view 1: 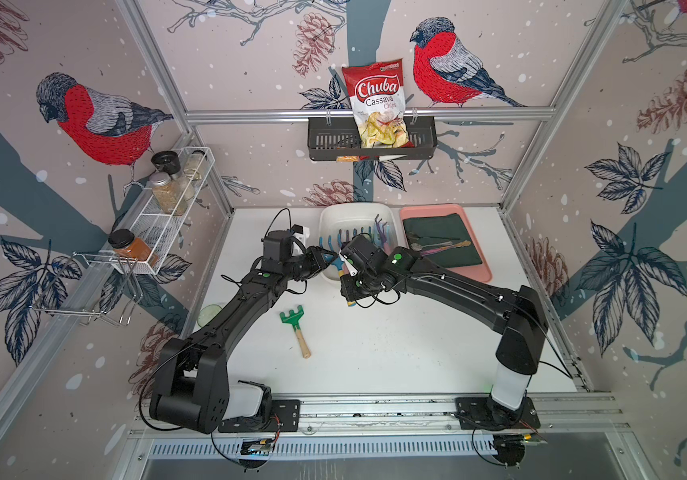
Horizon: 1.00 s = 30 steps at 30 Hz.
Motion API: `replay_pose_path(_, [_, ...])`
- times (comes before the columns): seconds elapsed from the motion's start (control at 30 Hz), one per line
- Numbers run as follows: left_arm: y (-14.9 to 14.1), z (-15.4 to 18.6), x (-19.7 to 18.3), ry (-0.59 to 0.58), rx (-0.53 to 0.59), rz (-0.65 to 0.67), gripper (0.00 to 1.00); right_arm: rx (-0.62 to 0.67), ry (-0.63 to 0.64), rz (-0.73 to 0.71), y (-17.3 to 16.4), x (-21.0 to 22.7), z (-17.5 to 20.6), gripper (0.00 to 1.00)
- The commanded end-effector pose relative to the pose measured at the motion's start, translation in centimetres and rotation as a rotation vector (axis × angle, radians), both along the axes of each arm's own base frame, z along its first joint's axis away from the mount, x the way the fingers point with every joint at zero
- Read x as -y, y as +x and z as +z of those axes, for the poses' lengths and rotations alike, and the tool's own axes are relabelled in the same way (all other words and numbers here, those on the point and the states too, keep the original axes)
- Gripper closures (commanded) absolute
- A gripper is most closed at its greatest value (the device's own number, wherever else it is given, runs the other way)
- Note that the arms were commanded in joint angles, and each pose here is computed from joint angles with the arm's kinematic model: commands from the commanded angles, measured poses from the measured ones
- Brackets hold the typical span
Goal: Put the rake into the storage box
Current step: Pick up the rake at the center of the board.
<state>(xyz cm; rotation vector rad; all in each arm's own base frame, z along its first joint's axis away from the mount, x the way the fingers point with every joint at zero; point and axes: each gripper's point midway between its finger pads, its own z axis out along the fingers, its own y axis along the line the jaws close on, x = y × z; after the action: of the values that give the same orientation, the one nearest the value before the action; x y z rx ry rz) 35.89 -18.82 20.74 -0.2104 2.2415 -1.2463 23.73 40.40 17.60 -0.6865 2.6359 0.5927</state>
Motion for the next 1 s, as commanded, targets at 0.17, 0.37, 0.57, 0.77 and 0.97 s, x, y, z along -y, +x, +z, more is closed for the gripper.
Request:
replay_pose_path(0.17, [1.2,1.8,0.5,-0.020,0.065,-0.008,0.84,0.004,0.004,0.002,-0.4,0.5,0.4,0.84])
replay_pose_path(0.37, [1.6,2.0,0.6,-0.021,0.069,-0.012,1.00,0.018,0.011,-0.008,-0.2,0.7,1.0,0.68])
replay_pose_path(0.57, [3.3,2.3,0.4,0.024,0.076,-0.015,1.00,0.051,0.034,-0.085,1.1,2.2,2.7,0.20])
replay_pose_path(0.77, [7.1,1.5,0.7,0.116,0.066,-0.050,1.00,0.082,0.107,-0.217,2.7,6.6,4.6,0.13])
replay_pose_path(0.97, [11.3,-1.0,0.6,0.249,0.021,-0.077,1.00,0.072,0.157,-0.303,3.2,11.7,4.6,0.13])
